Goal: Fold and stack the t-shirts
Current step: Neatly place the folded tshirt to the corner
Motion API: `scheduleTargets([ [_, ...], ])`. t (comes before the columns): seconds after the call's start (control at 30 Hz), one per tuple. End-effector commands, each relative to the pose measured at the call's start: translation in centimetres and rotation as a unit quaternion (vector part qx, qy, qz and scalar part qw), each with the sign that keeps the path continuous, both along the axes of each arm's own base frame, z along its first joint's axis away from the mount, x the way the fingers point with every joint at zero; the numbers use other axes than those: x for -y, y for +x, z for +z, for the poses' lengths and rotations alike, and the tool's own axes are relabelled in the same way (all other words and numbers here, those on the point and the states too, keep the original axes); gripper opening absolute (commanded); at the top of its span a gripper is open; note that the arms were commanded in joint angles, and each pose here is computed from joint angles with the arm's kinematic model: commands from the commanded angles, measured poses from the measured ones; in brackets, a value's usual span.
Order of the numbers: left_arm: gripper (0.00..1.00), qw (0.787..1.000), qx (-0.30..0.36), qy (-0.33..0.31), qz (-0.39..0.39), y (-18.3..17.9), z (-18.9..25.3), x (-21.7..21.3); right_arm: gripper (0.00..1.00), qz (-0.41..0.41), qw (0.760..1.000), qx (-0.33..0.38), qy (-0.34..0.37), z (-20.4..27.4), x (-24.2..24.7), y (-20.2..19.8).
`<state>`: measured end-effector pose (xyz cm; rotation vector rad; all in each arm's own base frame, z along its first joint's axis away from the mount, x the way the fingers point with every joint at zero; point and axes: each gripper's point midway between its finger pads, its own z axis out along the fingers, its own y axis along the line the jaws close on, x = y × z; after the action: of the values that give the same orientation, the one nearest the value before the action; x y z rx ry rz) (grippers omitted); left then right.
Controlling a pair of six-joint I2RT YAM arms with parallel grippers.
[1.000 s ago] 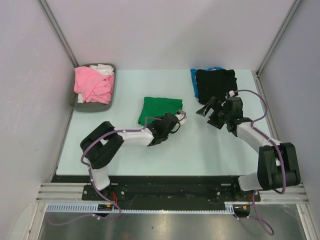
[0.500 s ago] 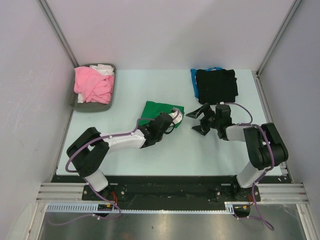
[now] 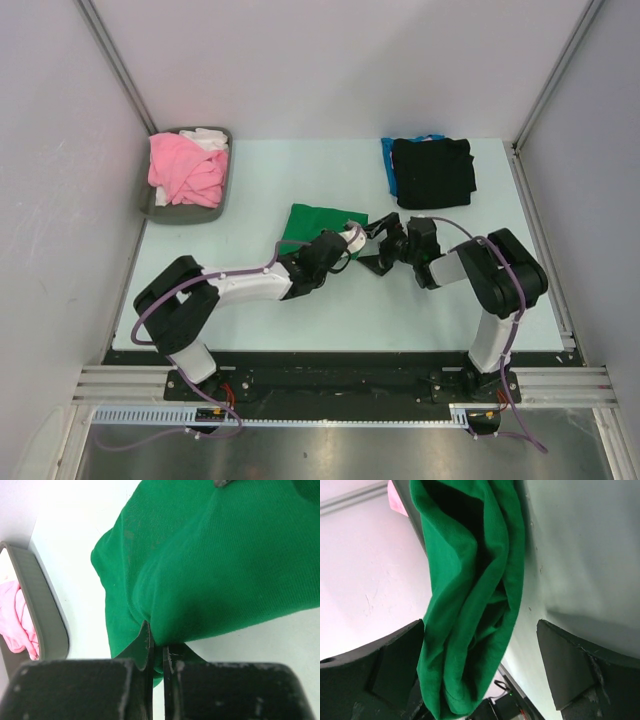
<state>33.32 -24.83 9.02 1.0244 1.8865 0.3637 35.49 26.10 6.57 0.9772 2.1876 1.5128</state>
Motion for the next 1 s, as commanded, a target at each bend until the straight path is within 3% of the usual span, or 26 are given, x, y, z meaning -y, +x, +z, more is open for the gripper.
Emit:
scheduleTargets([
  [0.0, 0.0, 0.998, 0.023, -0.05, -0.002, -0.2, 2.5, 1.0, 1.0, -0.039, 0.998, 0.027, 0.035, 1.6, -0.2, 1.8],
  [0.33, 0.0, 0.997, 0.025, -0.071, -0.008, -0.7, 3.5, 1.4, 1.0, -0.049, 0.998, 0.024, 0.026, -0.1, -1.7, 4.2],
  [0.6, 0.0, 0.996, 0.029, -0.079, -0.012, -1.0, 4.1, 1.1, 1.0, -0.049, 0.998, 0.015, -0.03, -3.0, -1.9, 5.5],
  [0.67, 0.0, 0.996, 0.028, -0.082, -0.014, -1.2, 4.1, 1.1, 0.96, -0.051, 0.998, 0.013, -0.041, -3.4, -1.8, 5.8],
  [0.77, 0.0, 0.996, 0.028, -0.085, -0.015, -1.3, 4.2, 1.2, 0.76, -0.046, 0.997, 0.014, -0.064, -4.3, -1.5, 6.3],
  [0.8, 0.0, 0.996, 0.027, -0.085, -0.018, -1.4, 4.2, 1.4, 0.61, -0.043, 0.996, 0.024, -0.069, -4.1, -1.6, 6.9],
  [0.87, 0.0, 0.996, 0.025, -0.087, -0.016, -1.6, 4.2, 1.3, 0.45, -0.04, 0.996, 0.022, -0.076, -4.2, -1.2, 7.3],
  [0.9, 0.0, 0.996, 0.024, -0.088, -0.017, -1.6, 4.1, 1.4, 0.28, -0.032, 0.996, 0.037, -0.08, -3.6, -1.4, 7.7],
  [0.97, 0.0, 0.996, 0.022, -0.088, -0.014, -1.7, 3.9, 1.5, 0.06, -0.023, 0.994, 0.036, -0.096, -3.5, -1.0, 8.1],
])
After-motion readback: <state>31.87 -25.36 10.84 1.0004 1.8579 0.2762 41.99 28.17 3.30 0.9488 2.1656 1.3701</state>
